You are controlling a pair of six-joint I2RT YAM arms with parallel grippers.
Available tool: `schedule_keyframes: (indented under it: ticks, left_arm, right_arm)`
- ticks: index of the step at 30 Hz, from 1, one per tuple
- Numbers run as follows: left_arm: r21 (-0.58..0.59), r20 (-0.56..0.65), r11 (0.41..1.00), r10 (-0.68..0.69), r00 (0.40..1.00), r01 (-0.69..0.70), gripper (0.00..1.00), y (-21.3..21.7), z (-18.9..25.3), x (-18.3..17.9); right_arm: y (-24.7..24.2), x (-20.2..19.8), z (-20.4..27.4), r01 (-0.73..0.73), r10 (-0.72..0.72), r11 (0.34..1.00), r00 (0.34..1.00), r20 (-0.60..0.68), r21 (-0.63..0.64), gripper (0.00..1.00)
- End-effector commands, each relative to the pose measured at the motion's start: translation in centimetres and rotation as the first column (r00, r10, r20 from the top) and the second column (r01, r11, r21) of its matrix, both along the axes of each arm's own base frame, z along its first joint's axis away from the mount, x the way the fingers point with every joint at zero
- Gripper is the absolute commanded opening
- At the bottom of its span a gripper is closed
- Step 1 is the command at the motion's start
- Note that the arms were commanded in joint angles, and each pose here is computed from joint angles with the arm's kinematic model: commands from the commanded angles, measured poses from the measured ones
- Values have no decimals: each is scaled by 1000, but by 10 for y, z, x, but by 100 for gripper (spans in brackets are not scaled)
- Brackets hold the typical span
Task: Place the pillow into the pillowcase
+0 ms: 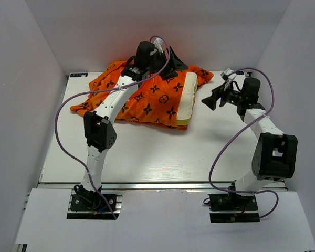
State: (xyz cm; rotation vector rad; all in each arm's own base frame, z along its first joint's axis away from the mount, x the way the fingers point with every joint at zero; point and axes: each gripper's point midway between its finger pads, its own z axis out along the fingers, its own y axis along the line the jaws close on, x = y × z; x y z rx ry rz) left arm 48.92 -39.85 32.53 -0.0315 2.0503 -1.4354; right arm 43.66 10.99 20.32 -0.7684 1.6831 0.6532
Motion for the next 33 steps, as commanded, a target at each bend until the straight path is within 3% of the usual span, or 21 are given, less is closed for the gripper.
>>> schedule_keyframes:
  ticks: [1,3,5,8,10,16,21,25,26,27,29,30,31,33]
  left_arm:
    - [301,2,953,-48,999,45,81,17,-24,-57]
    - [453,-22,888,-76,997,78,82,19,-54,-81]
    - [567,-7,823,-27,1000,26,82,27,-81,-77]
    - [652,23,758,15,1000,-26,83,23,-106,-71]
    - [670,74,739,26,997,-69,85,13,-105,-65]
    - [777,175,597,102,979,-201,98,12,-155,-39]
    - [869,211,420,166,963,-263,98,33,-210,-26]
    - [890,219,369,166,961,-267,98,40,-229,-23]
    - [893,221,362,168,961,-268,96,42,-233,-23]
    - [898,213,354,170,962,-261,92,45,-241,-23]
    - [897,199,360,186,962,-255,65,50,-245,-24]
    - [896,198,360,205,958,-262,53,57,-246,-20]
    - [904,183,344,226,957,-254,34,66,-255,-22]
    - [906,175,332,273,946,-263,17,87,-251,-18]
  right_arm:
    - [8,-20,-5,-22,26,999,996,-86,50,89]
    - [7,-19,-5,9,0,997,992,-124,71,89]
    - [7,-17,-5,36,-17,995,980,-198,92,89]
    - [6,-18,-1,60,-32,992,970,-243,107,89]
    - [6,-20,10,74,-50,991,975,-214,108,89]
    - [-6,-34,25,104,-85,989,981,-175,107,89]
    - [-9,-47,22,110,-94,990,982,-164,88,89]
    - [-17,-46,26,162,-156,985,982,-104,55,89]
    - [-17,-48,26,163,-158,985,983,-92,58,89]
    - [-27,-39,27,255,-246,964,964,-104,75,89]
    - [-44,-32,6,411,-388,908,898,-206,81,89]
    - [-38,-35,3,362,-332,927,914,-232,100,89]
    - [-35,-36,-3,283,-249,954,930,-272,95,89]
    - [-19,-44,2,176,-123,973,942,-313,146,89]
